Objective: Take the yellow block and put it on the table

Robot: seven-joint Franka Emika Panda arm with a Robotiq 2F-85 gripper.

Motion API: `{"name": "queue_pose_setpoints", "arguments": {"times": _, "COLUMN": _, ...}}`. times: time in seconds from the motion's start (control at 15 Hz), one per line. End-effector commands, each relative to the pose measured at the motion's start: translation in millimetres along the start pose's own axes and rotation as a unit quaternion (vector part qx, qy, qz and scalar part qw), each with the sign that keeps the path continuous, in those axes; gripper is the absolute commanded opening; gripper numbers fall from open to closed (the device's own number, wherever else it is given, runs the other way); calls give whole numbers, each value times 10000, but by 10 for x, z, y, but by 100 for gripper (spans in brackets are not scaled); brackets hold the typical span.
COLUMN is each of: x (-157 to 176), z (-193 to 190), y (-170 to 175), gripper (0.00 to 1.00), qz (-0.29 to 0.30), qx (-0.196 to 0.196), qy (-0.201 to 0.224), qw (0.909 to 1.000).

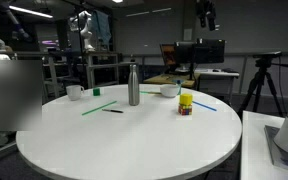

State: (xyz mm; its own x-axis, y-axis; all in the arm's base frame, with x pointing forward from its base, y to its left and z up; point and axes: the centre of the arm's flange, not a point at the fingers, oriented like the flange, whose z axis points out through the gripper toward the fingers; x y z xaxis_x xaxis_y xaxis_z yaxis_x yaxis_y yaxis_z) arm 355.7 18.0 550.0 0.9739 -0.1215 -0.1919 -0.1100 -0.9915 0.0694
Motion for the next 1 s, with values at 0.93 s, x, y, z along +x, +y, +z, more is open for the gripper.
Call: {"name": "queue_pose_setpoints", "arguments": {"times": 0.93, "x": 553, "z": 268, "y": 236, "gripper": 100, "qz": 1349, "qx": 56, "qy": 118, "qw": 9908}}
